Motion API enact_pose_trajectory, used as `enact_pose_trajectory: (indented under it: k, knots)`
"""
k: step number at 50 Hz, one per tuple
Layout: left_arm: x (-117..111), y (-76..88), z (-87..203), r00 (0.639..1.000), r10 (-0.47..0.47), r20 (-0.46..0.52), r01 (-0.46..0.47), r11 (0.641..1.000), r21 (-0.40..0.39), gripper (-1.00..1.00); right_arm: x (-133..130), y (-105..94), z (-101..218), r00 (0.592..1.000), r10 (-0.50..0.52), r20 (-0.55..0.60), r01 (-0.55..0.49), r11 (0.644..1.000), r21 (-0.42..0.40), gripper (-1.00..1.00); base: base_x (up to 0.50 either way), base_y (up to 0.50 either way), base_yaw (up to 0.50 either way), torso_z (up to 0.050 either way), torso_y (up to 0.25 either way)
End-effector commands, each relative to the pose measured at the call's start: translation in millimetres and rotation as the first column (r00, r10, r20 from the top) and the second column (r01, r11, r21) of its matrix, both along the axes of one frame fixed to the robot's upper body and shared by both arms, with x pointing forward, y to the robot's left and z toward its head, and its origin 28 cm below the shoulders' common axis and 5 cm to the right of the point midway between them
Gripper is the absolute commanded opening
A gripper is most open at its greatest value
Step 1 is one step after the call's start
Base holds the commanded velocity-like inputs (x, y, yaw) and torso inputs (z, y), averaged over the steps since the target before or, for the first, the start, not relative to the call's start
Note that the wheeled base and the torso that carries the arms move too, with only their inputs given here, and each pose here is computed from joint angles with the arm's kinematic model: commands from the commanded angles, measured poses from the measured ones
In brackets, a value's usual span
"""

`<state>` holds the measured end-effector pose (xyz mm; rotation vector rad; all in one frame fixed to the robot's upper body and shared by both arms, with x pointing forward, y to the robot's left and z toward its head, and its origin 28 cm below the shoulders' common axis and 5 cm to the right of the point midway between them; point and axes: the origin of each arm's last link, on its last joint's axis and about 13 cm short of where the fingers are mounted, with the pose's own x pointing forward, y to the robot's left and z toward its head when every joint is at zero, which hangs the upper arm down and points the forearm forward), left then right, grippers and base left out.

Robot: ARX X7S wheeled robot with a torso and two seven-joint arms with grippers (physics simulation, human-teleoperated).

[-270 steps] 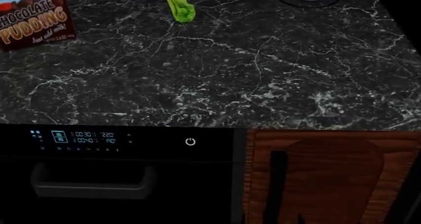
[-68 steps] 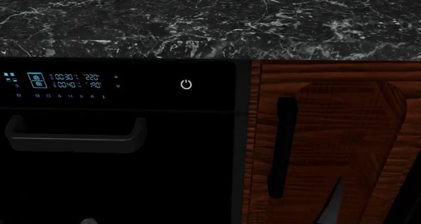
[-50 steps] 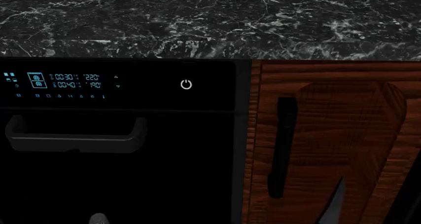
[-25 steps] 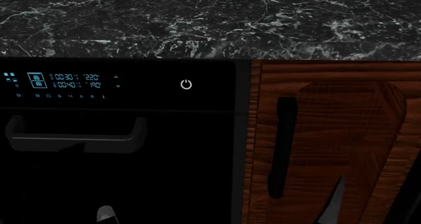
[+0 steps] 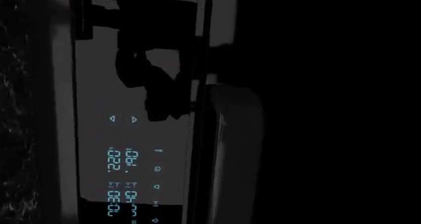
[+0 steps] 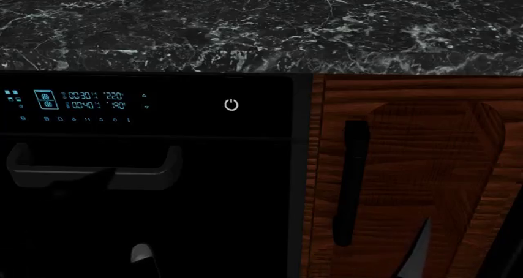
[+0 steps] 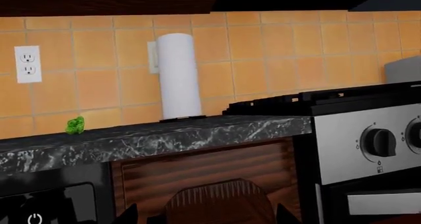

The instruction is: Open the dishwasher door

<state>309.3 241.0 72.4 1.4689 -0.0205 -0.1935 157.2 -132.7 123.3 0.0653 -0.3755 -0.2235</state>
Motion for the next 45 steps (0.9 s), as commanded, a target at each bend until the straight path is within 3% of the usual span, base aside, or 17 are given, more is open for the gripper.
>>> enact_pose_trajectory:
  k: [1,45]
  knots:
    - [9.8,-1.6,-6.0,1.000,0.000,-0.009,0.000,1.000,0.015,1.00,0.3,0.0,0.4,1.000,-0.001,0.001,0.001,1.000,0.000,1.00,0.00,0.00,0.00,0.000,0.000]
    - [41.3,1.3,-26.8,0.999,0.041,-0.035,-0.040,0.998,0.050,1.00,0.7,-1.3,2.6,1.000,-0.011,-0.002,0.011,1.000,-0.011,1.00,0.00,0.00,0.00,0.000,0.000]
